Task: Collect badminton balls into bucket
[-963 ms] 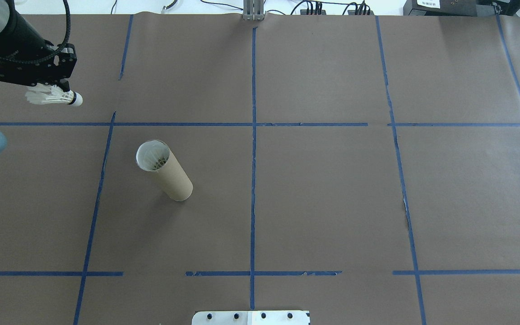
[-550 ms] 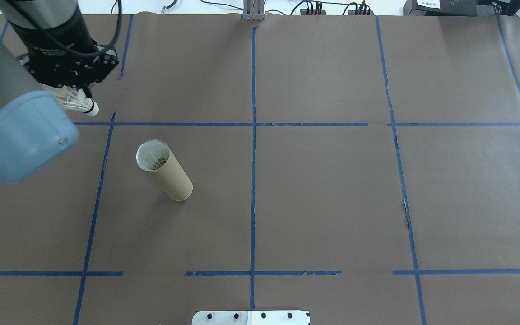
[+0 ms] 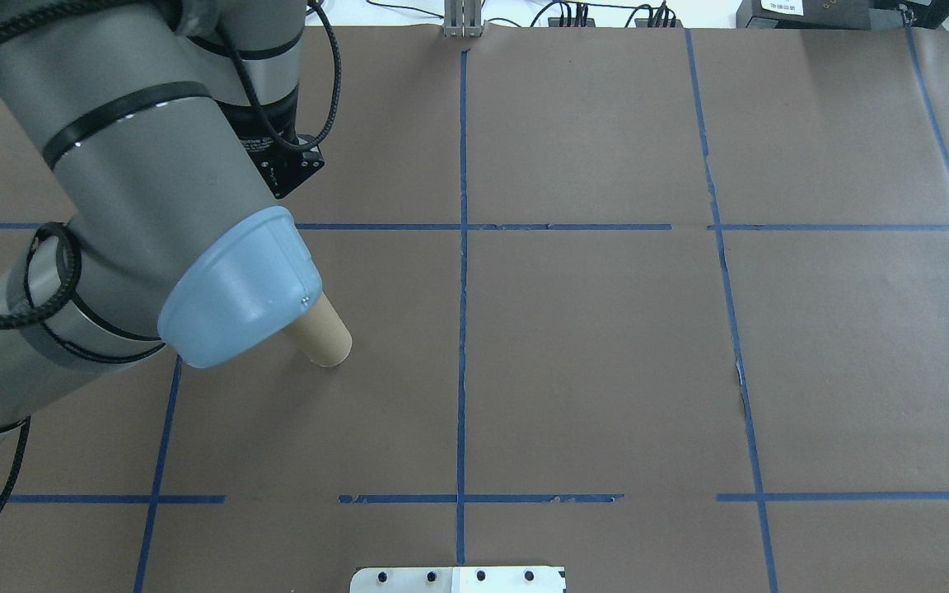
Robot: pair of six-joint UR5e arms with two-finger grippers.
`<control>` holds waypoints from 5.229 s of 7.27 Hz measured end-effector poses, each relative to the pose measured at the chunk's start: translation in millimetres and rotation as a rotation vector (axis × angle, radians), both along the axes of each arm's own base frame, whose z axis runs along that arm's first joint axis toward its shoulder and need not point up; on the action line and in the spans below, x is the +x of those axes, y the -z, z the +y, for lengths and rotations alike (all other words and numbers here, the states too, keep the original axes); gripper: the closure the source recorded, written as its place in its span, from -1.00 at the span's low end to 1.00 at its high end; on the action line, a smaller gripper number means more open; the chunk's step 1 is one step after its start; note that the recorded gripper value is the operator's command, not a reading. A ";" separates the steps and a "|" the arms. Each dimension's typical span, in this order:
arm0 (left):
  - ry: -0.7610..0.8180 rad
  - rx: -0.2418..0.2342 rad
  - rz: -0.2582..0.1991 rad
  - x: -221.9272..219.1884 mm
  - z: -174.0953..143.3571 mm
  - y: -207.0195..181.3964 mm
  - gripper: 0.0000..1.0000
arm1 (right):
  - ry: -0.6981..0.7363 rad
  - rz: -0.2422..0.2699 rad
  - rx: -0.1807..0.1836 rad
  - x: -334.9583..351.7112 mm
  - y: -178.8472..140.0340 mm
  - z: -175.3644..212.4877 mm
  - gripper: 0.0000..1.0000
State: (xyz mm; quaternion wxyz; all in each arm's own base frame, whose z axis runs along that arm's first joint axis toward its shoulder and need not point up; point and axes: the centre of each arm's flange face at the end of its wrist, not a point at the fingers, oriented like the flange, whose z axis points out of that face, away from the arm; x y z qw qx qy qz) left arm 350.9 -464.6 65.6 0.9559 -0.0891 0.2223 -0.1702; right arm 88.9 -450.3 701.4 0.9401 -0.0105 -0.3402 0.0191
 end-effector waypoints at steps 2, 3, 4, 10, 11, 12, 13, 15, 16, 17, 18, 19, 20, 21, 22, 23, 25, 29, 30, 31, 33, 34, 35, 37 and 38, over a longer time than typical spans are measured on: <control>0.006 -0.025 -0.012 20.9 5.5 0.3 1.00 | 0.000 0.000 0.000 0.0 0.1 -0.1 -1.00; 0.009 -0.031 -0.016 26.4 5.0 0.3 1.00 | 0.000 -0.001 0.000 -0.1 0.2 -0.2 -1.00; 0.011 -0.028 -0.021 28.5 3.9 -0.1 1.00 | 0.000 0.000 0.000 0.0 0.1 -0.1 -1.00; 0.018 -0.008 -0.037 41.0 -8.1 -10.9 0.38 | 0.000 0.000 0.000 0.0 0.0 0.0 -1.00; 0.016 -0.003 -0.031 41.6 -8.1 -10.3 -0.40 | 0.000 0.000 0.000 0.0 0.1 -0.1 -1.00; 0.013 0.001 -0.028 41.7 -7.9 -10.3 -0.83 | 0.000 -0.001 0.000 -0.1 0.2 -0.2 -1.00; 0.011 0.004 -0.027 41.6 -7.7 -11.0 -0.98 | 0.000 0.000 0.000 0.0 0.2 -0.2 -1.00; 0.009 0.005 -0.031 40.7 -7.2 -15.0 -0.99 | 0.000 0.000 0.000 0.0 0.2 -0.3 -1.00; 0.005 0.010 -0.030 38.4 -5.5 -18.7 -0.99 | 0.000 0.000 0.000 0.0 0.2 -0.2 -1.00; -0.013 0.035 -0.011 30.3 -0.2 -19.8 -0.99 | 0.000 0.000 0.000 0.0 0.2 -0.3 -1.00; -0.043 0.091 0.032 13.5 6.8 -20.9 -0.99 | 0.000 0.000 0.000 0.0 0.2 -0.3 -1.00; -0.054 0.163 0.083 -12.4 1.2 -24.4 -0.99 | 0.000 0.000 0.000 0.0 0.2 -0.2 -1.00; -0.055 0.242 0.129 -44.1 -15.5 -30.6 -0.99 | 0.000 0.000 0.000 0.0 0.2 -0.3 -1.00; -0.074 0.319 0.159 -74.7 -30.2 -40.8 -0.99 | 0.000 0.000 0.000 0.0 0.2 -0.3 -1.00; -0.103 0.389 0.174 -106.5 -42.8 -55.8 -0.99 | 0.000 0.000 0.000 0.0 0.1 -0.1 -1.00; -0.141 0.445 0.177 -144.7 -57.8 -80.1 -0.99 | 0.000 0.000 0.000 0.0 0.0 0.0 -1.00; -0.242 0.510 0.143 -229.1 -86.6 -144.7 -0.99 | 0.000 0.000 0.000 0.0 0.1 -0.2 -1.00; -0.379 0.495 0.134 -387.1 -107.4 -331.6 -0.99 | 0.000 0.000 0.000 0.0 0.2 -0.2 -1.00; -0.384 0.485 0.163 -413.1 -97.8 -395.1 -0.99 | 0.000 0.000 0.000 0.0 0.2 -0.2 -1.00; -0.381 0.466 0.203 -426.0 -84.7 -453.8 -0.99 | 0.000 0.000 0.001 0.0 0.2 -0.3 -1.00; -0.354 0.393 0.267 -430.4 -50.6 -536.1 -1.00 | 0.000 0.000 0.000 0.0 0.2 -0.3 -1.00; -0.343 0.353 0.280 -430.3 -34.6 -561.4 -1.00 | 0.000 0.000 0.000 0.0 0.2 -0.3 -1.00; -0.336 0.320 0.288 -429.9 -24.7 -579.0 -1.00 | 0.000 0.000 0.000 0.0 0.2 -0.3 -1.00; -0.330 0.277 0.295 -429.5 -16.2 -600.0 -1.00 | 0.000 0.000 0.001 0.0 0.2 -0.3 -1.00; -0.332 0.279 0.295 -429.4 -16.7 -600.0 -1.00 | 0.000 0.000 0.000 0.0 0.2 -0.3 -1.00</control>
